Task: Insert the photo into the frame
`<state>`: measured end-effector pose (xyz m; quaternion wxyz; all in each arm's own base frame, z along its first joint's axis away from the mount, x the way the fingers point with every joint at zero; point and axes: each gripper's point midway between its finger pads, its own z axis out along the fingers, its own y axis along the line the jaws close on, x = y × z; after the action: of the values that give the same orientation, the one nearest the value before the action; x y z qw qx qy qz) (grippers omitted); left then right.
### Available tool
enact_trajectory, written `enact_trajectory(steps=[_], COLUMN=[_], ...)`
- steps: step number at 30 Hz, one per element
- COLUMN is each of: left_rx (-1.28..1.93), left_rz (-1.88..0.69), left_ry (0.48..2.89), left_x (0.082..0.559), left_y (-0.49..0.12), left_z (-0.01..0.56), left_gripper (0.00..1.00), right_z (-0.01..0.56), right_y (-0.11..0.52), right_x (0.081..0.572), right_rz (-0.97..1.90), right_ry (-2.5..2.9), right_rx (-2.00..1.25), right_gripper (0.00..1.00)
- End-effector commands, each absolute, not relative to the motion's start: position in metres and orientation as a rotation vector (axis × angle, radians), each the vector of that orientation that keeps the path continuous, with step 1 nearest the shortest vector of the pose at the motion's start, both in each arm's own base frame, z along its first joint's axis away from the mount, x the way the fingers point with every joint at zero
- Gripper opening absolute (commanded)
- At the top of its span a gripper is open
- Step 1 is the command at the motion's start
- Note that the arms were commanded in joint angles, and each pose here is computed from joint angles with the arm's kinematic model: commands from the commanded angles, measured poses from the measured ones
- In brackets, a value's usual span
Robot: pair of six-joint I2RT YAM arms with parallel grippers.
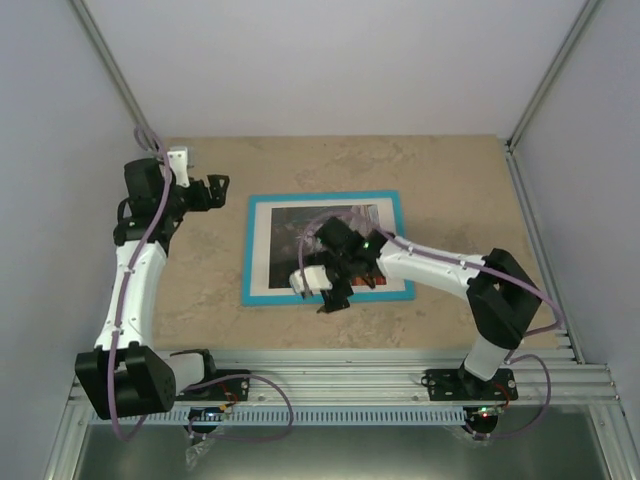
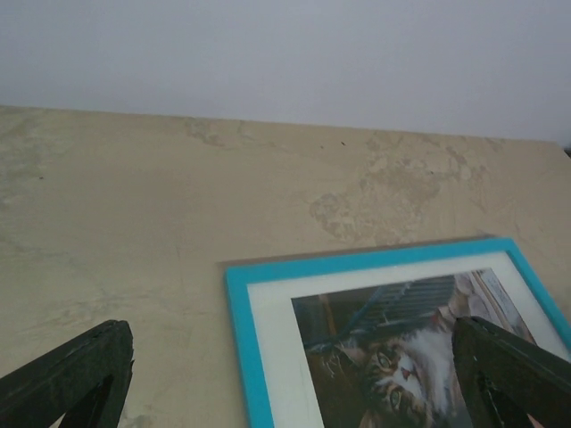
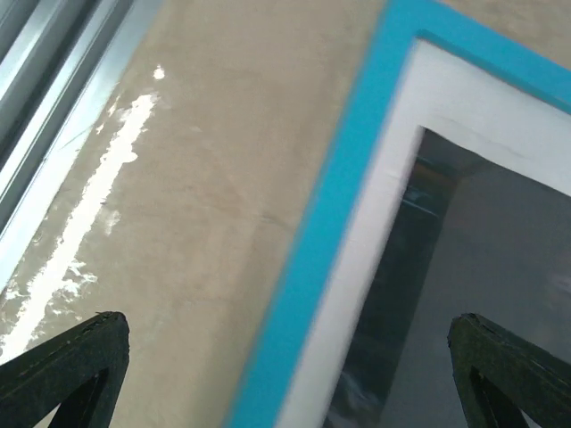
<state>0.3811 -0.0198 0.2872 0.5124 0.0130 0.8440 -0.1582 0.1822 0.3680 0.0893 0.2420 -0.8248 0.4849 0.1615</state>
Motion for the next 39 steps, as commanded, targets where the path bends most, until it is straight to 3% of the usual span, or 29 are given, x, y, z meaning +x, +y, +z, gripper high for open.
enact_trajectory(steps=[1, 6, 13, 21, 27, 39], left_rx=[0.302, 0.673, 1.183, 1.368, 1.442, 1.414], left_rz=[-0.491, -0.543, -0.34, -0.234, -0.123, 0.121], left_ry=[2.051, 2.202, 2.15, 2.174, 2.156, 2.09], left_x=[0.366, 0.317, 0.239, 0.213, 0.216, 0.259], left_y=[-0.049, -0.069, -0.103, -0.119, -0.119, -0.119], left_z=[0.276, 0.21, 0.147, 0.087, 0.064, 0.062], left_gripper=[0.99, 0.99, 0.99, 0.99, 0.99, 0.99], right_z=[0.125, 0.139, 0.114, 0.092, 0.073, 0.024], right_y=[0.357, 0.329, 0.302, 0.291, 0.283, 0.263], right_x=[0.222, 0.299, 0.4, 0.492, 0.516, 0.495], right_rz=[0.665, 0.706, 0.745, 0.72, 0.666, 0.837], right_ry=[1.569, 1.79, 2.059, 2.133, 2.127, 2.229], right_rx=[-2.089, -1.836, -1.557, -1.384, -1.359, -1.346], right_gripper=[0.98, 0.98, 0.98, 0.98, 0.98, 0.98])
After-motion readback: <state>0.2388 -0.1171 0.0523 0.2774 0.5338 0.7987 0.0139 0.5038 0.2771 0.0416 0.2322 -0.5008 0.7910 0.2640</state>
